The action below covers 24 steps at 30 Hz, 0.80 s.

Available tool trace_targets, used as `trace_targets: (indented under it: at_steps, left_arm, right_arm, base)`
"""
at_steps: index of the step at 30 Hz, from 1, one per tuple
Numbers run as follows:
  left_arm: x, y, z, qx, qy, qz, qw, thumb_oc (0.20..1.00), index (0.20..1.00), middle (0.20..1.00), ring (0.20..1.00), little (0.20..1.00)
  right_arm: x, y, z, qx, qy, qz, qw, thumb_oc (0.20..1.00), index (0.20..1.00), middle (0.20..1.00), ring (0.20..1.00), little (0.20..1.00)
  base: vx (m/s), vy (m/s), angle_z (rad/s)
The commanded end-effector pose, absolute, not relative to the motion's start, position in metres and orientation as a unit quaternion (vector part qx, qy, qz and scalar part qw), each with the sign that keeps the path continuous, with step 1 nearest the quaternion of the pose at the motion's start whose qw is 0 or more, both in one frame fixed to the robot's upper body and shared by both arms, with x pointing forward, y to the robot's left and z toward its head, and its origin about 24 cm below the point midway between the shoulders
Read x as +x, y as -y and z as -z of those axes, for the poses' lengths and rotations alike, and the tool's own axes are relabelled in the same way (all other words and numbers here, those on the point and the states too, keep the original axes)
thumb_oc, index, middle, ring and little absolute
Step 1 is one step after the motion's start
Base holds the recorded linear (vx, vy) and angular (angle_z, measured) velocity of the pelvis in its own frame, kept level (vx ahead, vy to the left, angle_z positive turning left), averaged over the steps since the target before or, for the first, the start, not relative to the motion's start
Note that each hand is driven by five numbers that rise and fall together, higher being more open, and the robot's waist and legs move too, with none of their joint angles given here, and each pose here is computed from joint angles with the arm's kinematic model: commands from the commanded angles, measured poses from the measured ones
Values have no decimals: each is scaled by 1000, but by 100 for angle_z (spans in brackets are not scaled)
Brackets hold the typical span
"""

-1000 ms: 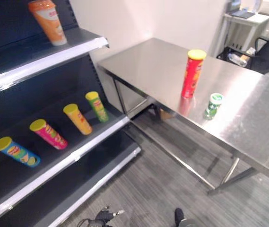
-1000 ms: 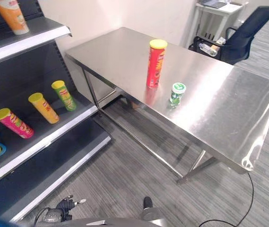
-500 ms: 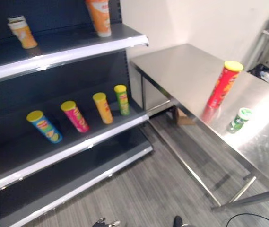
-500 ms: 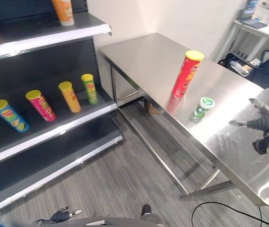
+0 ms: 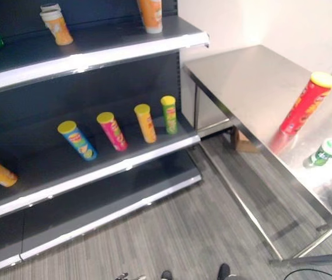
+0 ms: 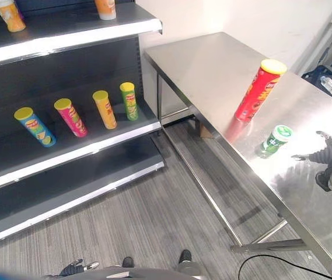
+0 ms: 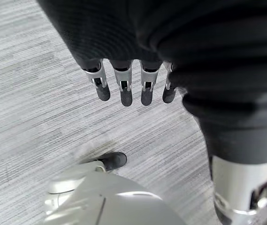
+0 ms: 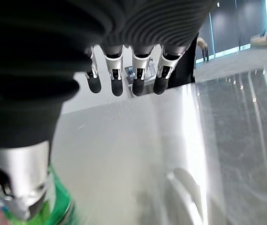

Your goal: Put the goods on the table back onto the shelves and tidy them up.

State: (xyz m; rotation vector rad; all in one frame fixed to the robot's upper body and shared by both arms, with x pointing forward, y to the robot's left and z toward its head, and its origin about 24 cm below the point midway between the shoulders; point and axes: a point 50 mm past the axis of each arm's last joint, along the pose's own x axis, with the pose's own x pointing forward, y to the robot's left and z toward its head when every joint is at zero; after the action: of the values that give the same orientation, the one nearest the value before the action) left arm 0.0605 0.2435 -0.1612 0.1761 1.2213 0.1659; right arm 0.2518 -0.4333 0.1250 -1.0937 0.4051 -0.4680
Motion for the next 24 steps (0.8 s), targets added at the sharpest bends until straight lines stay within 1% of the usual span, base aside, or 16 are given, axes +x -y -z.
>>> trace_targets:
  at_steps: [1,3,9,17,24]
  left_arm:
    - [76,-255,156,93,-558,-93,819,1000,1000,1000,1000,1000]
    - [75,-255,157,92,-559,-93,819,1000,1000,1000,1000,1000]
    - [73,-252,157,87,-560,-89,819,1000,1000,1000,1000,1000]
    - [71,-250,158,85,-561,-92,818,1000,1000,1000,1000,1000]
    - [70,-249,158,86,-560,-91,819,1000,1000,1000,1000,1000]
  right_arm:
    - [265,432,-147,-504,-145,259,811,1000,1000,1000,1000,1000]
    - [265,431,-142,-474,-139,268,827,1000,1000,1000,1000,1000]
    - [274,423,-128,-429,-141,265,852,1000,1000,1000,1000,1000]
    - [282,416,-132,-431,-125,267,853,1000,1000,1000,1000,1000]
    - [279,417,-137,-424,-101,290,852,1000,1000,1000,1000,1000]
  base:
    - [21,-38,11]
    - [14,-36,8]
    - [13,-31,5]
    - [14,-12,4]
    - [12,-4,6]
